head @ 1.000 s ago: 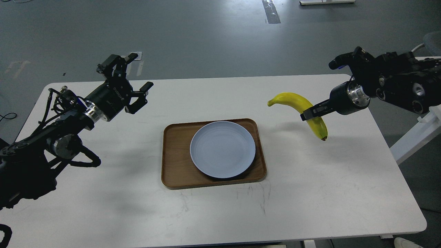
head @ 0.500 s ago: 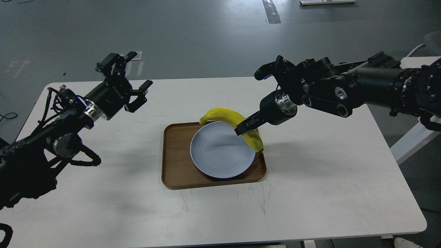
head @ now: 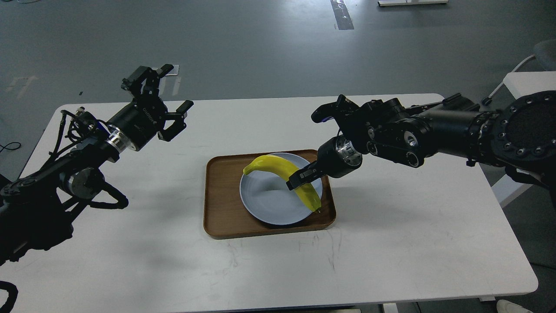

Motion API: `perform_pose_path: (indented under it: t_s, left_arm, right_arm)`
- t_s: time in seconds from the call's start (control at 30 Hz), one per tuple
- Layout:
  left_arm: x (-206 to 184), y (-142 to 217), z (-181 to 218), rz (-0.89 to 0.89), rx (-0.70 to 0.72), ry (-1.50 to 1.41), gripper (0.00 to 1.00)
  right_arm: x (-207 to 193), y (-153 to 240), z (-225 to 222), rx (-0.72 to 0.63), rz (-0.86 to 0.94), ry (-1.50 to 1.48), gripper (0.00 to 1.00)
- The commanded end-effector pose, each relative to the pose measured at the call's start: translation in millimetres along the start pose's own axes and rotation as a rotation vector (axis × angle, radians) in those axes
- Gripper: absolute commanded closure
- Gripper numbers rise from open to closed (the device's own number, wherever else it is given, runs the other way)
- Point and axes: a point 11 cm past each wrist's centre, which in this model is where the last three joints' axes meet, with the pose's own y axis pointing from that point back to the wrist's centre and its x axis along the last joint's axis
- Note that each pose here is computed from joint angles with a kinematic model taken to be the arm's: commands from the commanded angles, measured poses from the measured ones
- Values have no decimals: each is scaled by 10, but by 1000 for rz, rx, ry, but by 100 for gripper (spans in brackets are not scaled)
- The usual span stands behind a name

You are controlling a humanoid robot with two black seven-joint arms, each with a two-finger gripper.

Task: Place banana on plate with both arms

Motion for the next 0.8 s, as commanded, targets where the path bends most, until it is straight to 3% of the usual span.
perform_pose_path:
  t_s: [0.0,0.17,0.27,0.3,0.33,0.57,0.6,0.77]
  left_arm:
    - [1,3,-5,1,1,1,2]
    - [10,6,10,2,0,-2,2]
    - [23,18,11,5,1,-4,2]
    - [21,13,18,4,0,-5,2]
    - [23,18,11,5,1,-4,2]
    - [21,13,18,4,0,-5,2]
    - [27,16,27,5,-3,-6,2]
    - [38,23,34,7,-2,-8,2]
  right_arm:
    - [21,-38,6,-2,12,-5,79]
    - [-2,-52,55,-9,15,-15,75]
    - [-18,-55,76,-14,12,-16,60]
    - [-16,-53,82,-16,12,-16,44]
    - [-13,-50,85,-17,14,-15,39]
    - [26,-38,84,-6,37,-42,18]
    - [42,-35,73,4,48,-58,8]
    - [182,223,239,11,138,-132,4]
